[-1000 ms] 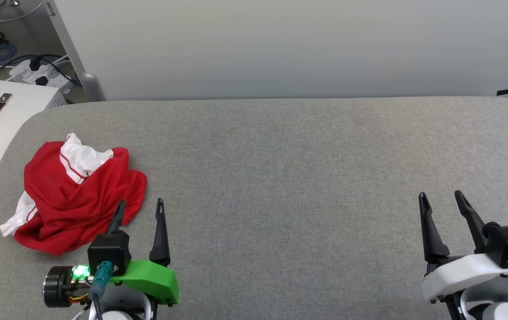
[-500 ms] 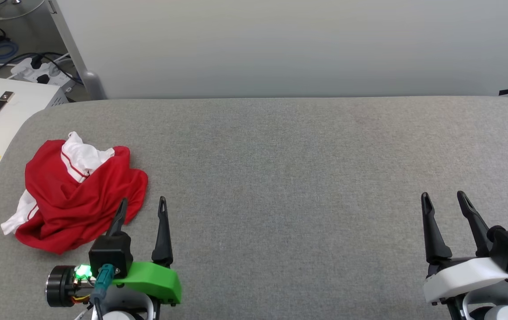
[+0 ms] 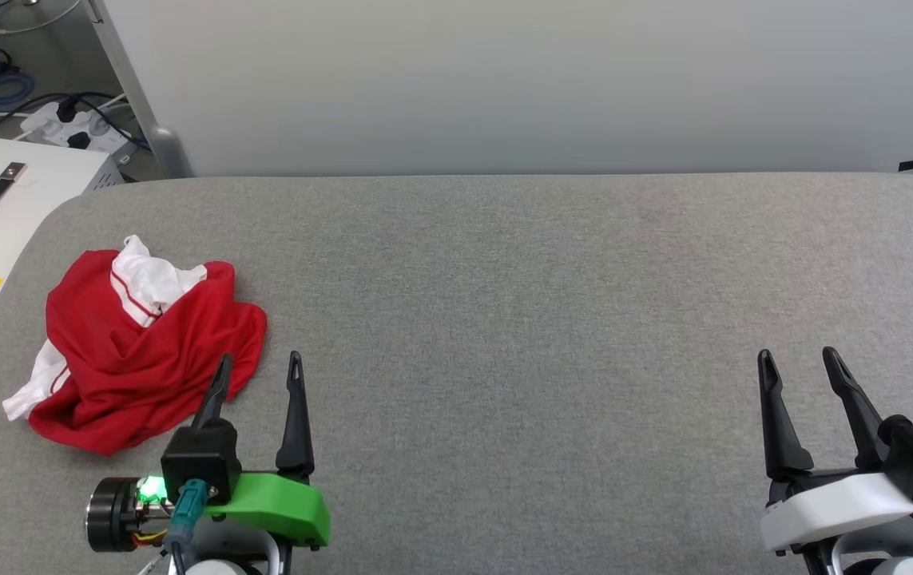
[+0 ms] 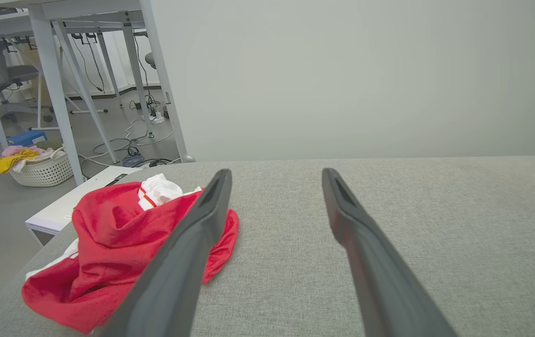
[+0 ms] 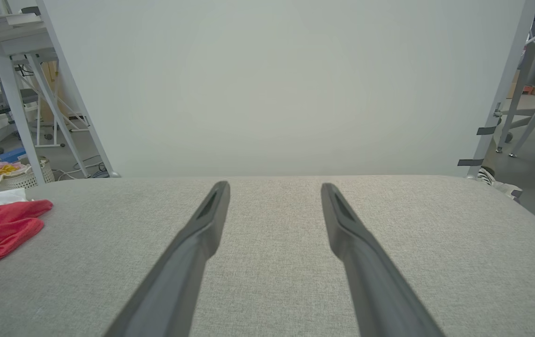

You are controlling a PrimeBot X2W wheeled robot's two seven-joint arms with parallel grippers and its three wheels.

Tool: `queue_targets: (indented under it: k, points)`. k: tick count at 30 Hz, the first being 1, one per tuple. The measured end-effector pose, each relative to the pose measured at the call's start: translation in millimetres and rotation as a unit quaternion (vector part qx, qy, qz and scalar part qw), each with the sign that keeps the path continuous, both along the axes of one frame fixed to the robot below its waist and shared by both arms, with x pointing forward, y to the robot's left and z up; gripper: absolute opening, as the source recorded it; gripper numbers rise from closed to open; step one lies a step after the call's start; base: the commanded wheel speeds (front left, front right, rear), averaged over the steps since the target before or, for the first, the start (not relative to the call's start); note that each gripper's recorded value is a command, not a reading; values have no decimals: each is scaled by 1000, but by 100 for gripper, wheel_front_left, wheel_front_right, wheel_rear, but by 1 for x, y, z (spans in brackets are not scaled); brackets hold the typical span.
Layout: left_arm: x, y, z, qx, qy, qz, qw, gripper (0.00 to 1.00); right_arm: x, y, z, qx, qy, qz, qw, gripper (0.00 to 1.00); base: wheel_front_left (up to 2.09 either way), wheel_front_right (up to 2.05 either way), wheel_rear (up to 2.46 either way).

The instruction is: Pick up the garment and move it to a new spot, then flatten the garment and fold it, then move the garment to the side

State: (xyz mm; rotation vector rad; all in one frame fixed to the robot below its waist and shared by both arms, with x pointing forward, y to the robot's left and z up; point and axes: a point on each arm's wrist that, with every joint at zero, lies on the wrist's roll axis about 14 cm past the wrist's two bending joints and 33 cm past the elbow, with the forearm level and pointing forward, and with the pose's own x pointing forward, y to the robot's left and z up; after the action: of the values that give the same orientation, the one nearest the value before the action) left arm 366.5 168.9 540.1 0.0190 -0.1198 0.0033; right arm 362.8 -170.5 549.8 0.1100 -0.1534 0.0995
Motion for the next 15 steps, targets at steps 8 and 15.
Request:
queue_targets:
  k: [8, 15]
  points:
    - [-1, -1, 0, -1, -6, -1, 1000, 100, 0, 0, 3, 6, -10, 0, 1000, 100, 0, 0, 0]
    - [-1, -3, 2, -2, -12, -2, 1000, 100, -2, 0, 5, 12, -16, -1, 1000, 100, 0, 0, 0]
